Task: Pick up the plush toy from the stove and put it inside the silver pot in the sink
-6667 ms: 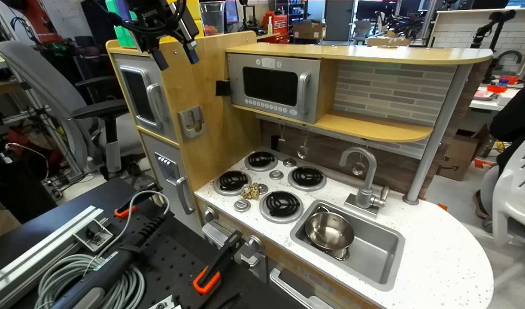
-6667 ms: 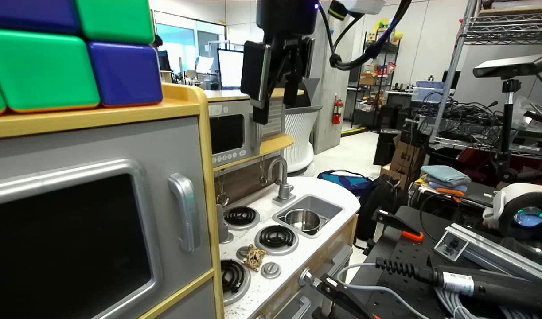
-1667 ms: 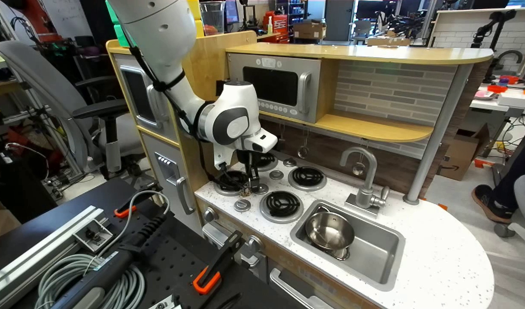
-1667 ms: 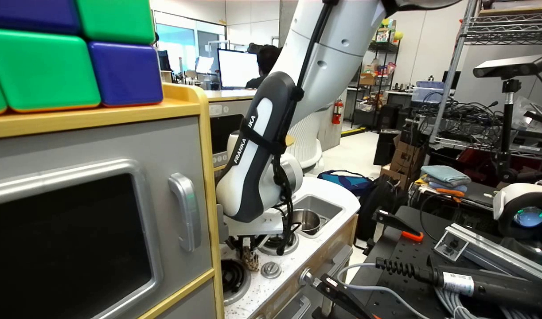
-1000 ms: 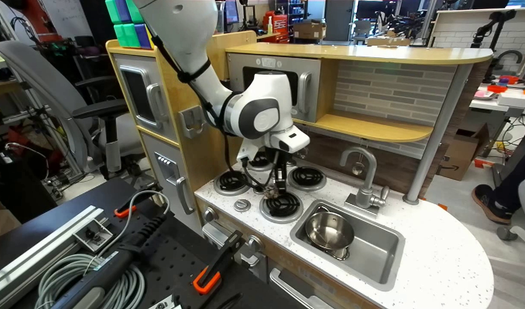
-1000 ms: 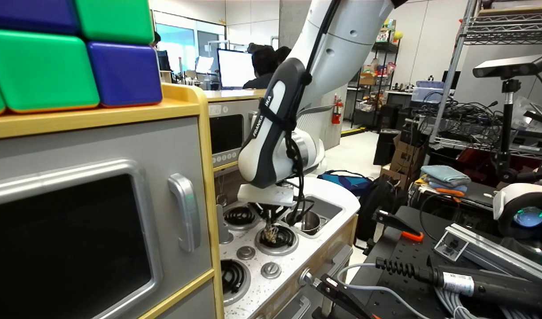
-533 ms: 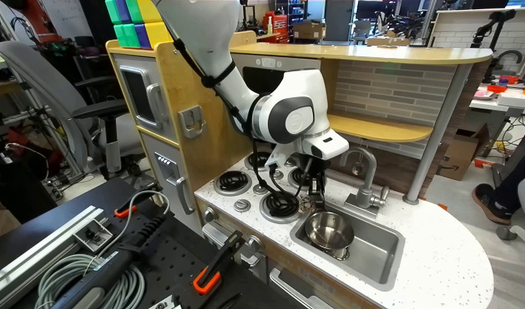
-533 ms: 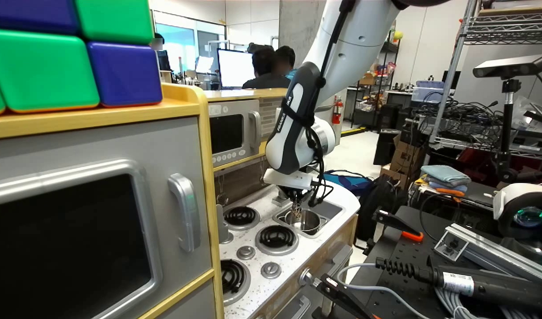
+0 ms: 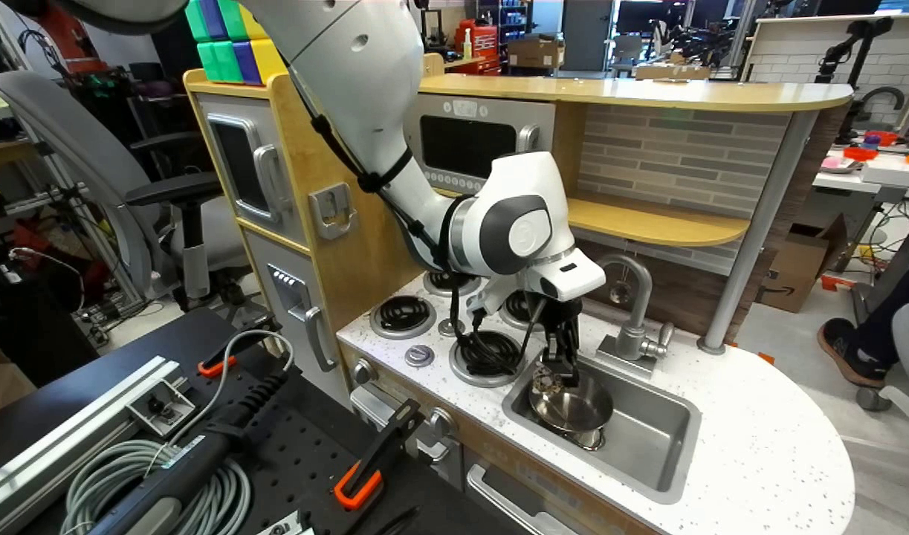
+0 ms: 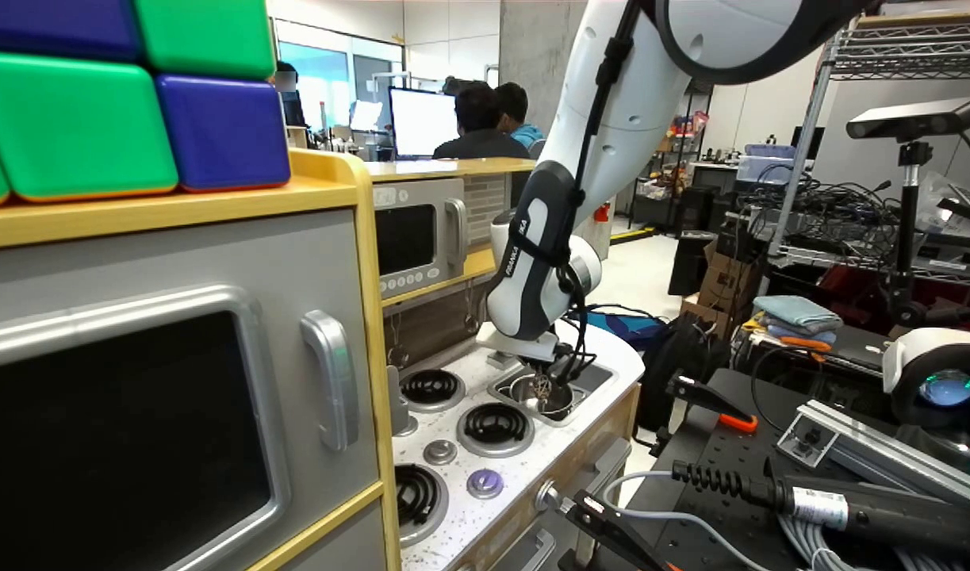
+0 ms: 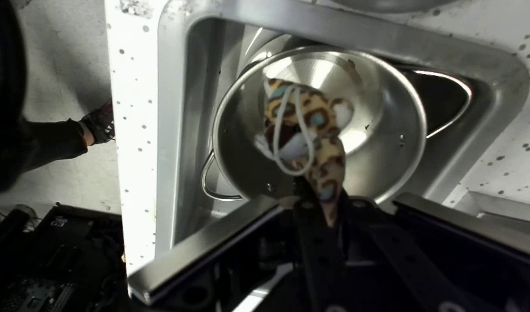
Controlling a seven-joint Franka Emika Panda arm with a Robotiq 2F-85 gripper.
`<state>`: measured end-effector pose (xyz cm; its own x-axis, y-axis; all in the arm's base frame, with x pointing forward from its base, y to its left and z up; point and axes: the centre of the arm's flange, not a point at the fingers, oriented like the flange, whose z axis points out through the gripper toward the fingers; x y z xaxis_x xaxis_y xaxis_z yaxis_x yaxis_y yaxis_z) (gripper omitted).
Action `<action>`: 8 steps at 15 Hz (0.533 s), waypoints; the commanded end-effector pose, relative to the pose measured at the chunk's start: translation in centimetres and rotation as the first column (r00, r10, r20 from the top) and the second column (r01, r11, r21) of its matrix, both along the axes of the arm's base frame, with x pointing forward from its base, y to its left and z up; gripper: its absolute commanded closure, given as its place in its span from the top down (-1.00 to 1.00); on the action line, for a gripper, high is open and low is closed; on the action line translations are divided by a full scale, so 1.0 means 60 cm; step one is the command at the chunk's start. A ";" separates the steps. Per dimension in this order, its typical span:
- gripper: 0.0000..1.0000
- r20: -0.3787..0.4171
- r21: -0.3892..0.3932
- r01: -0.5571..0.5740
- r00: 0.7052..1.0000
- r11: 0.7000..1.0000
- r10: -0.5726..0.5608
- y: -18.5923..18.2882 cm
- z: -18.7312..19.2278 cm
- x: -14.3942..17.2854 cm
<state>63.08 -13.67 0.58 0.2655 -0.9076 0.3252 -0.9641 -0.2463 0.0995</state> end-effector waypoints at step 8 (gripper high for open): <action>0.72 0.074 -0.037 -0.164 0.983 0.986 0.167 0.078 0.124 -0.024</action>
